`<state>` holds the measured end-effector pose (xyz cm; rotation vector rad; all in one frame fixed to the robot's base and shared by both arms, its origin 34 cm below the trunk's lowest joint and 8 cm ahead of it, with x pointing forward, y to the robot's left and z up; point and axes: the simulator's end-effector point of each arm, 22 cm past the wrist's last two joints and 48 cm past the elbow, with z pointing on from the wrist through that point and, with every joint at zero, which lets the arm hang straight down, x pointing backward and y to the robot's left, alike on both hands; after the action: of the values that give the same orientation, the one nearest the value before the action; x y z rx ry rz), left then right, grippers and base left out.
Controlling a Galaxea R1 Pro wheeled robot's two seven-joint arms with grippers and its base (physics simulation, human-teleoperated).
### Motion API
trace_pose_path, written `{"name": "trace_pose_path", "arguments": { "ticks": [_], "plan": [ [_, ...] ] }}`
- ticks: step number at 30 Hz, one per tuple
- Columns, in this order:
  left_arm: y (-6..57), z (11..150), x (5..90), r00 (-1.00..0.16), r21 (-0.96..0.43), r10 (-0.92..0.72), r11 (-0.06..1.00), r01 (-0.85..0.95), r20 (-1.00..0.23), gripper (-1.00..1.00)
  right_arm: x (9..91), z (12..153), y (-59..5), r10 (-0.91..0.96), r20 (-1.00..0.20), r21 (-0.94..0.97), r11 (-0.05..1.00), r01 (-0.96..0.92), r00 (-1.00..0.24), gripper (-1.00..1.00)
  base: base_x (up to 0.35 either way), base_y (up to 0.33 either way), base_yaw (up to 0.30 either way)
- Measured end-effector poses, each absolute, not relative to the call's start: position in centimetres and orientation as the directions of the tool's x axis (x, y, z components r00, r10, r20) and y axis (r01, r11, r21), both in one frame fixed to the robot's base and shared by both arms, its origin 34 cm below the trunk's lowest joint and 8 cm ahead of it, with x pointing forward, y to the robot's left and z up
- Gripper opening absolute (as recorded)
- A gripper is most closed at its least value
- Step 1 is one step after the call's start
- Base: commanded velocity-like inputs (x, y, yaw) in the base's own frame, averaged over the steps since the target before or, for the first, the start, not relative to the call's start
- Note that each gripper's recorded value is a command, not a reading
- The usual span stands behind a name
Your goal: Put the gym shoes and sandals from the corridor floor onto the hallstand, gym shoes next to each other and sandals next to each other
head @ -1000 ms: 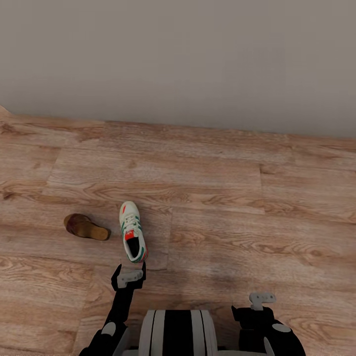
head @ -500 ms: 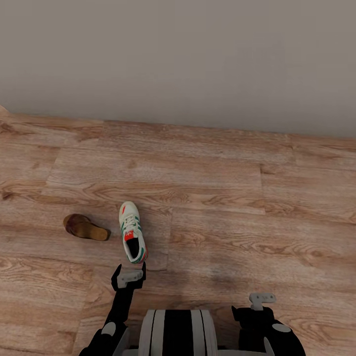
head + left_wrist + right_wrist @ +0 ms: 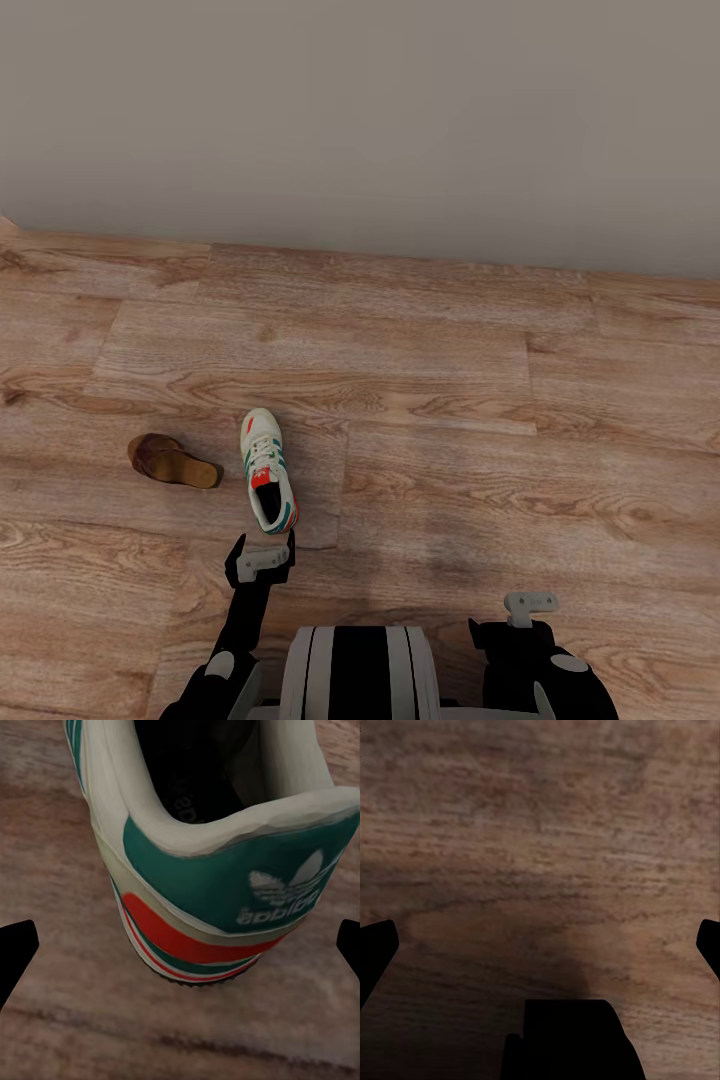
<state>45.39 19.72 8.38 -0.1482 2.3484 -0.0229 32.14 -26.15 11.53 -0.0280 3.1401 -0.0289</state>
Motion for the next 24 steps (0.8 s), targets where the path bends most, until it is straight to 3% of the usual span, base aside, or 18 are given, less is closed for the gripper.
{"name": "trace_pose_path", "arguments": {
  "ticks": [24],
  "plan": [
    [19.75, 8.40, 45.42, -0.697, -0.061, -0.114, 0.993, -0.101, -0.708, 1.00, 32.17, 11.54, -26.13, -0.018, -0.002, -0.018, 1.000, -0.018, -1.000, 1.00, 0.000, 0.000, 0.000]
  ]
}}
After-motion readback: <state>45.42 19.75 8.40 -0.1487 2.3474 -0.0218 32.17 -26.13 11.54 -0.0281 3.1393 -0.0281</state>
